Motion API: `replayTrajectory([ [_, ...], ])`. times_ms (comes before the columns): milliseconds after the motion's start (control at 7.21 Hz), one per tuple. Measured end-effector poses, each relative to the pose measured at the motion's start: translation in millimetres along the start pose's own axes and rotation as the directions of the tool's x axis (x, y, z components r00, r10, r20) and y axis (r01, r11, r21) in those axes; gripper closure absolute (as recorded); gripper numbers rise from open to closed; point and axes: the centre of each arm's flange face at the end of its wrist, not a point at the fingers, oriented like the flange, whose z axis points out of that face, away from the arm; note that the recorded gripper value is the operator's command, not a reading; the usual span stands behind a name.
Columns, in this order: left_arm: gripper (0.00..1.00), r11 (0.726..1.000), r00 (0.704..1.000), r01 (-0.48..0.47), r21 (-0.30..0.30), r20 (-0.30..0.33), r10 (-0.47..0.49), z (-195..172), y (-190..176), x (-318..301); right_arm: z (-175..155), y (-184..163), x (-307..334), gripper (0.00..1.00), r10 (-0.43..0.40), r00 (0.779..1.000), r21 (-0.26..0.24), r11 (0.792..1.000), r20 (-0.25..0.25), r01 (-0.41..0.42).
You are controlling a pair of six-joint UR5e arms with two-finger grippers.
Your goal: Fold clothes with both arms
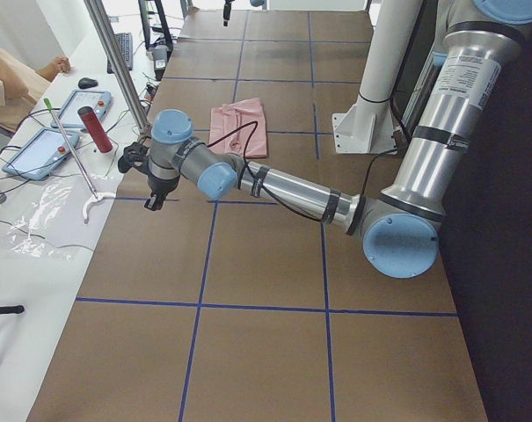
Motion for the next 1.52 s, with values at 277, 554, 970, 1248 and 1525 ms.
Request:
replayTrajectory([
  [277, 0.0, 0.993, 0.999, 0.049, -0.104, 0.009, -0.048, -16.1, 18.9, -52.0, -40.0, 37.9, 55.7, 0.0, -0.098, 0.994, -0.094, 0.991, -0.043, 0.094],
  [554, 0.0, 0.965, 0.991, 0.124, -0.232, -0.015, -0.131, -13.9, 71.4, -66.2, -63.7, 101.1, 64.5, 0.0, -0.113, 0.992, -0.13, 0.986, -0.054, 0.105],
  [970, 0.0, 0.971, 0.991, 0.092, -0.221, -0.073, -0.11, -13.8, 110.9, -62.7, -62.4, 126.8, 65.2, 0.0, -0.104, 0.993, -0.163, 0.982, -0.056, 0.094],
  [1248, 0.0, 0.964, 0.985, 0.108, -0.243, -0.103, -0.137, -2.6, 134.2, -73.6, -61.1, 127.8, 63.7, 0.0, -0.108, 0.993, -0.164, 0.982, -0.05, 0.099],
  [1525, 0.0, 0.954, 0.981, 0.133, -0.27, -0.099, -0.165, 5.1, 155.2, -83.4, -60.4, 128.7, 62.9, 0.0, -0.096, 0.994, -0.162, 0.983, -0.042, 0.088],
])
